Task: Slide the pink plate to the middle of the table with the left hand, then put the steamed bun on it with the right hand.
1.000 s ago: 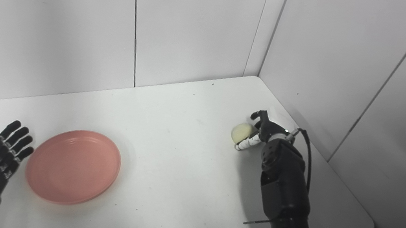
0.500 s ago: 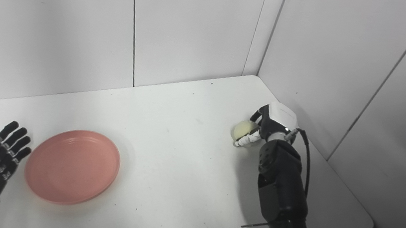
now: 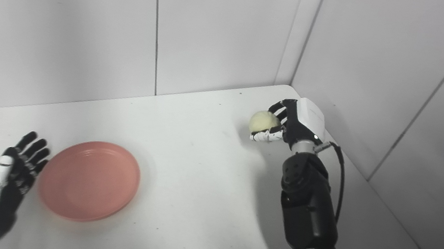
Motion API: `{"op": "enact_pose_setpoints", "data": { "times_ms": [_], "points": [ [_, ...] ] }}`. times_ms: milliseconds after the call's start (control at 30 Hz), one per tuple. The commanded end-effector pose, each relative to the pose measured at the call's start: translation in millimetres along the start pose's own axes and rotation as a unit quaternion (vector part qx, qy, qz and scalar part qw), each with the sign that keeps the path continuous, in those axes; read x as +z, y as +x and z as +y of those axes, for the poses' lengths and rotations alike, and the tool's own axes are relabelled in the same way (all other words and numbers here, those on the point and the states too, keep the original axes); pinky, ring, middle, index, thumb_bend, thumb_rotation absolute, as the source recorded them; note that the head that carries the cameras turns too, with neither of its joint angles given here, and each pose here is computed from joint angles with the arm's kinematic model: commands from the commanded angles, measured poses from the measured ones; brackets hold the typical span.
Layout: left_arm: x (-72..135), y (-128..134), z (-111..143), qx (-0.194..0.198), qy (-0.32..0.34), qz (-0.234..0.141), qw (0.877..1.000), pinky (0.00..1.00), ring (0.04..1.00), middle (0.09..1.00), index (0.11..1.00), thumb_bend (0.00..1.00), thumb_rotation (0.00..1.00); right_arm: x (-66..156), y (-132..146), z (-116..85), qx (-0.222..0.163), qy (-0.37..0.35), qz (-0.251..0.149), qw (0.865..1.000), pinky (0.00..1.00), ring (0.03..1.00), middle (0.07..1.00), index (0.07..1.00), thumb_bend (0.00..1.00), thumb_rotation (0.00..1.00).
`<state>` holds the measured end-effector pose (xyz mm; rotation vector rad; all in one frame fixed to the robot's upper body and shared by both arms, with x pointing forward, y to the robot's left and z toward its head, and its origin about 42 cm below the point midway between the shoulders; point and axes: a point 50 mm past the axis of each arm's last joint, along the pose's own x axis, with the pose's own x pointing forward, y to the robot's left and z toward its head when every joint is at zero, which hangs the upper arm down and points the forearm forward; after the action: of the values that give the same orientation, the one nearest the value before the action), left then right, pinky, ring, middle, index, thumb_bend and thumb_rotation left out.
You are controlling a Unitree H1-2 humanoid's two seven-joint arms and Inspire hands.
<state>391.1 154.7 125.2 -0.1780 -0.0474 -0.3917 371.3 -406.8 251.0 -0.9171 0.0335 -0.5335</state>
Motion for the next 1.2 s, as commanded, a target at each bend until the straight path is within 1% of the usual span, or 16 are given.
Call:
{"op": "enact_pose_setpoints", "data": {
  "times_ms": [0, 33, 67, 100, 167, 333, 367, 467, 567, 700, 733, 767, 800, 900, 1000, 1167],
  "points": [
    [-3.8, -1.1, -9.5, 0.002, 0.000, 0.004, 1.000, 0.95, 0.942, 0.935, 0.919, 0.47, 0.89, 24.9, 9.7, -9.9, -0.055, 0.040, -0.071, 0.995, 0.31, 0.411, 0.456, 0.502, 0.53, 0.00],
    [-4.2, -0.8, -11.5, 0.002, 0.000, 0.005, 1.000, 0.96, 0.945, 0.939, 0.926, 0.45, 0.89, 26.7, 9.2, -6.2, -0.058, 0.052, -0.078, 0.994, 0.29, 0.395, 0.442, 0.509, 0.53, 0.00],
    [-5.8, 0.0, -14.4, 0.001, 0.000, 0.007, 1.000, 0.97, 0.950, 0.943, 0.931, 0.43, 0.90, 30.9, 7.0, -0.8, -0.058, 0.065, -0.100, 0.991, 0.27, 0.371, 0.442, 0.510, 0.52, 0.00],
    [-7.1, 0.6, -16.2, 0.000, -0.001, 0.009, 1.000, 0.98, 0.956, 0.949, 0.938, 0.41, 0.93, 33.5, 5.5, 2.6, -0.059, 0.074, -0.115, 0.989, 0.23, 0.323, 0.442, 0.510, 0.52, 0.00],
    [-8.0, 1.5, -21.0, 0.000, -0.003, 0.012, 1.000, 0.99, 0.960, 0.953, 0.943, 0.40, 0.94, 36.0, 3.5, 5.5, -0.059, 0.087, -0.134, 0.985, 0.22, 0.309, 0.449, 0.507, 0.52, 0.00],
    [-20.5, 7.4, -33.3, -0.003, -0.003, 0.011, 1.000, 1.00, 0.972, 0.963, 0.956, 0.42, 0.99, 55.2, -12.9, 20.3, -0.040, 0.117, -0.182, 0.976, 0.25, 0.346, 0.506, 0.469, 0.52, 0.00],
    [-22.7, 8.6, -35.9, -0.001, -0.002, 0.010, 1.000, 0.99, 0.965, 0.955, 0.949, 0.43, 0.99, 58.2, -16.4, 22.5, -0.035, 0.121, -0.193, 0.973, 0.21, 0.293, 0.483, 0.487, 0.52, 0.00],
    [-27.1, 11.3, -41.4, 0.000, 0.005, 0.008, 1.000, 0.99, 0.961, 0.949, 0.944, 0.44, 1.00, 66.5, -26.0, 26.4, -0.007, 0.131, -0.216, 0.968, 0.20, 0.300, 0.496, 0.478, 0.52, 0.00],
    [-30.2, 14.4, -45.7, 0.000, 0.003, 0.009, 1.000, 1.00, 0.962, 0.949, 0.936, 0.45, 0.98, 77.2, -37.7, 35.5, 0.022, 0.171, -0.242, 0.955, 0.20, 0.297, 0.520, 0.459, 0.52, 0.00],
    [-32.7, 18.0, -48.3, -0.004, 0.002, 0.010, 1.000, 1.00, 0.969, 0.956, 0.945, 0.46, 0.98, 88.6, -51.4, 51.4, 0.040, 0.204, -0.268, 0.941, 0.19, 0.281, 0.522, 0.455, 0.52, 0.00],
    [-33.2, 18.6, -48.7, -0.005, 0.000, 0.011, 1.000, 1.00, 0.972, 0.959, 0.948, 0.47, 0.98, 91.1, -54.6, 55.8, 0.047, 0.211, -0.273, 0.938, 0.22, 0.362, 0.520, 0.456, 0.52, 0.00],
    [-33.5, 18.9, -48.9, -0.005, 0.000, 0.011, 1.000, 1.00, 0.972, 0.958, 0.948, 0.47, 0.98, 92.5, -56.2, 58.3, 0.050, 0.215, -0.275, 0.936, 0.24, 0.413, 0.518, 0.458, 0.52, 0.00],
    [-34.0, 19.0, -49.0, -0.006, 0.001, 0.011, 1.000, 1.00, 0.972, 0.958, 0.948, 0.47, 0.98, 94.9, -59.4, 63.5, 0.060, 0.222, -0.277, 0.933, 0.25, 0.431, 0.518, 0.458, 0.52, 0.00],
    [-34.4, 19.2, -48.8, -0.007, 0.005, 0.011, 1.000, 1.00, 0.970, 0.958, 0.950, 0.47, 0.98, 101.8, -66.9, 74.4, 0.078, 0.235, -0.279, 0.928, 0.26, 0.448, 0.528, 0.451, 0.51, 0.00],
    [-33.3, 19.1, -48.4, -0.007, 0.005, 0.009, 1.000, 1.00, 0.972, 0.960, 0.951, 0.47, 0.99, 111.9, -76.7, 85.9, 0.098, 0.258, -0.281, 0.919, 0.31, 0.438, 0.541, 0.450, 0.51, 0.00],
    [-32.0, 17.0, -47.6, -0.008, 0.004, 0.009, 1.000, 1.00, 0.974, 0.962, 0.954, 0.47, 0.99, 126.1, -97.1, 104.3, 0.135, 0.271, -0.281, 0.911, 0.26, 0.449, 0.532, 0.448, 0.51, 0.00]
  ]
}}
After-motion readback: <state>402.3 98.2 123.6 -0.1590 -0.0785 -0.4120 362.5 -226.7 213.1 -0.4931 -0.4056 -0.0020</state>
